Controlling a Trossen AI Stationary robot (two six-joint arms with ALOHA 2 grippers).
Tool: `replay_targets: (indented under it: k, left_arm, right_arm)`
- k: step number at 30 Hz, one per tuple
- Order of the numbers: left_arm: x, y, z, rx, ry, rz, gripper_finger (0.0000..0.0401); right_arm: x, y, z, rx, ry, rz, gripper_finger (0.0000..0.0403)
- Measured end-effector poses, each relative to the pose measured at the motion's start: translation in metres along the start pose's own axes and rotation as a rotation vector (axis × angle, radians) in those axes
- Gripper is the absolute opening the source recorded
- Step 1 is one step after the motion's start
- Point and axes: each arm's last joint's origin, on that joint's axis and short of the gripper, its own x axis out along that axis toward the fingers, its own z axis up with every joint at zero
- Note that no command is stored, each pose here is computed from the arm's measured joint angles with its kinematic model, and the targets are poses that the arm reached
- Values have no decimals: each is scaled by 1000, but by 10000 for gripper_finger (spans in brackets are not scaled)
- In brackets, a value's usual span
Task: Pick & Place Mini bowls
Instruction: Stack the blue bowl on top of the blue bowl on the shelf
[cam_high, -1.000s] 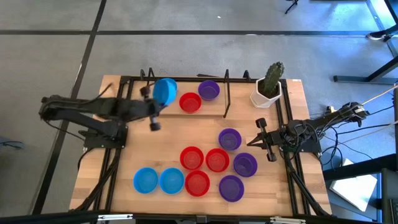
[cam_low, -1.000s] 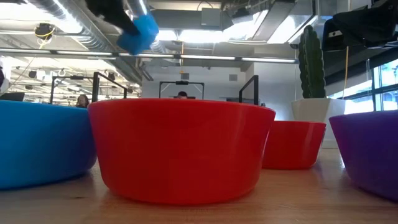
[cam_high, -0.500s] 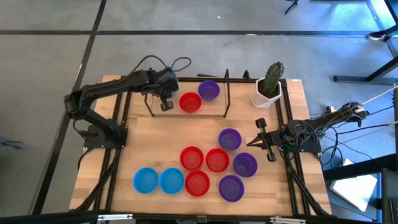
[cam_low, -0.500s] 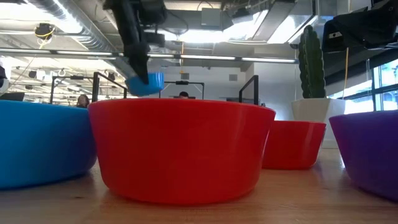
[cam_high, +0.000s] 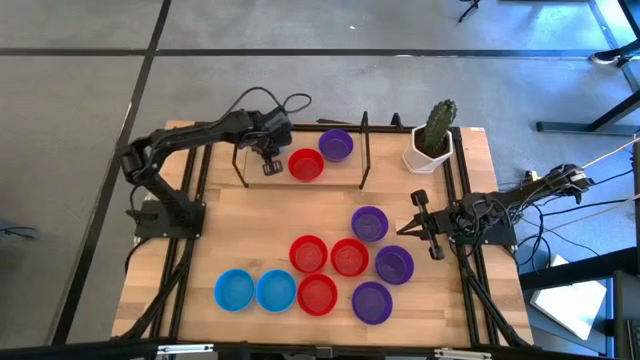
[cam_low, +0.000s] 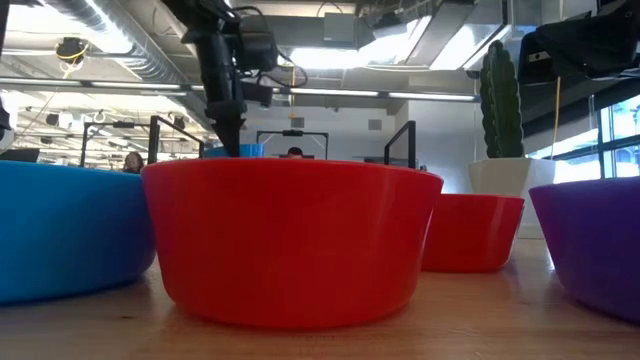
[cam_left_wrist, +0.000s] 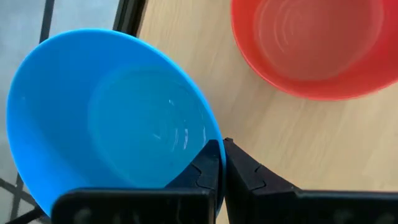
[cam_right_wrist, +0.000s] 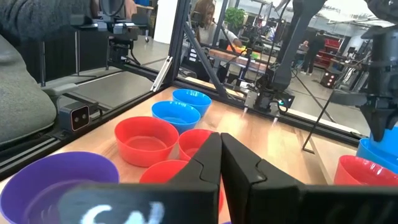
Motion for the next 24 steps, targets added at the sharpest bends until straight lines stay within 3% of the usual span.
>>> replay_targets:
  k: [24]
  left_arm:
    - [13,-1,-3,63,100,22,3]
  right_arm:
    - [0,0,0,2,1,0,10]
